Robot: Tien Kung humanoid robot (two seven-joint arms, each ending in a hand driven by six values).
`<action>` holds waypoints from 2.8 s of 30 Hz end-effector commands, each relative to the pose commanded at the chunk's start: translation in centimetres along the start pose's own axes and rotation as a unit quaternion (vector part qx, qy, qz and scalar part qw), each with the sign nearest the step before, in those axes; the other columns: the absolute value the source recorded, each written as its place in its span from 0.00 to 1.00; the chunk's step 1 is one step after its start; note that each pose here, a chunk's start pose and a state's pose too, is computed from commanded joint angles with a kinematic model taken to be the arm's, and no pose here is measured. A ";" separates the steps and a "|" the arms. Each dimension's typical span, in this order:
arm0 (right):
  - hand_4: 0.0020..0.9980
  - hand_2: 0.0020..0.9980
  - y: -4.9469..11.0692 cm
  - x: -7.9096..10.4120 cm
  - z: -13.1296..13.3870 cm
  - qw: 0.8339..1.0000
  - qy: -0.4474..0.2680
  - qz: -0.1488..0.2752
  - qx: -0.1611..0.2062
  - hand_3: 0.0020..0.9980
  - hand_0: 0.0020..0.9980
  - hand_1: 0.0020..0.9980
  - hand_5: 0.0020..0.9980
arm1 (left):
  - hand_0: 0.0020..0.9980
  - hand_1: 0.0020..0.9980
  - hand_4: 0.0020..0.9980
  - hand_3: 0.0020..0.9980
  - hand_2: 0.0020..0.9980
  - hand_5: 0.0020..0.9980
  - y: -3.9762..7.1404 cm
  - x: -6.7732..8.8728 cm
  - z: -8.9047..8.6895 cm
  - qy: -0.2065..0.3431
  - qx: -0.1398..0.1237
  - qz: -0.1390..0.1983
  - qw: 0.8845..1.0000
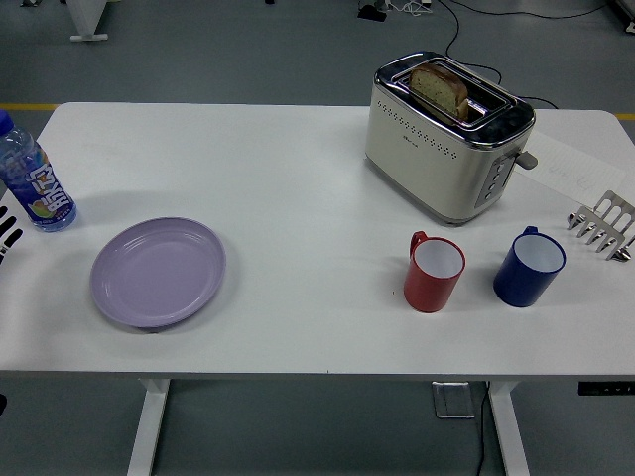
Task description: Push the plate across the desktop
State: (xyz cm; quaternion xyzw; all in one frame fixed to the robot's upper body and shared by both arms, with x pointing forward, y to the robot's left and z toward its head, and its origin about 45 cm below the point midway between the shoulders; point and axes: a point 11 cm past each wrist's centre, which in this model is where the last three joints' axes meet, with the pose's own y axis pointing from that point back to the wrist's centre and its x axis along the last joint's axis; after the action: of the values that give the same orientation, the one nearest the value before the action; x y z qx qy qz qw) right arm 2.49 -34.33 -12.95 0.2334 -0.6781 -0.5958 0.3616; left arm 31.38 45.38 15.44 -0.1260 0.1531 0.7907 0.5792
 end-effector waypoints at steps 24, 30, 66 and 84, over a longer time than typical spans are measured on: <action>0.36 0.64 0.1 -0.3 -0.4 1.000 0.011 0.000 0.001 0.62 0.60 0.54 0.57 | 0.75 0.76 0.57 0.69 0.72 1.00 0.2 -3.4 -4.6 0.007 0.041 -0.030 0.999; 0.36 0.64 0.1 -0.2 -0.3 1.000 0.014 0.000 0.000 0.62 0.60 0.54 0.57 | 0.75 0.76 0.57 0.69 0.72 1.00 0.4 -4.3 -5.7 0.016 0.048 -0.035 0.998; 0.36 0.63 0.1 -0.1 0.1 1.000 0.025 0.001 -0.004 0.62 0.60 0.54 0.57 | 0.74 0.75 0.55 0.67 0.71 1.00 1.3 -8.6 -9.4 0.070 0.056 -0.044 0.995; 0.36 0.63 0.1 -0.1 -0.4 1.000 0.028 -0.001 0.002 0.62 0.60 0.54 0.57 | 0.74 0.75 0.55 0.67 0.70 1.00 1.5 -10.9 -10.1 0.079 0.062 -0.067 0.993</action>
State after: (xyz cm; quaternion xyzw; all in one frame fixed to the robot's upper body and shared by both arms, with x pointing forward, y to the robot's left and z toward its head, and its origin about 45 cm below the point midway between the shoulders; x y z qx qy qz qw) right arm 2.86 -34.44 -12.87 0.2509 -0.6685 -0.5882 0.3797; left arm 33.41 31.52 10.38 -0.1618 0.2377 0.7268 0.6238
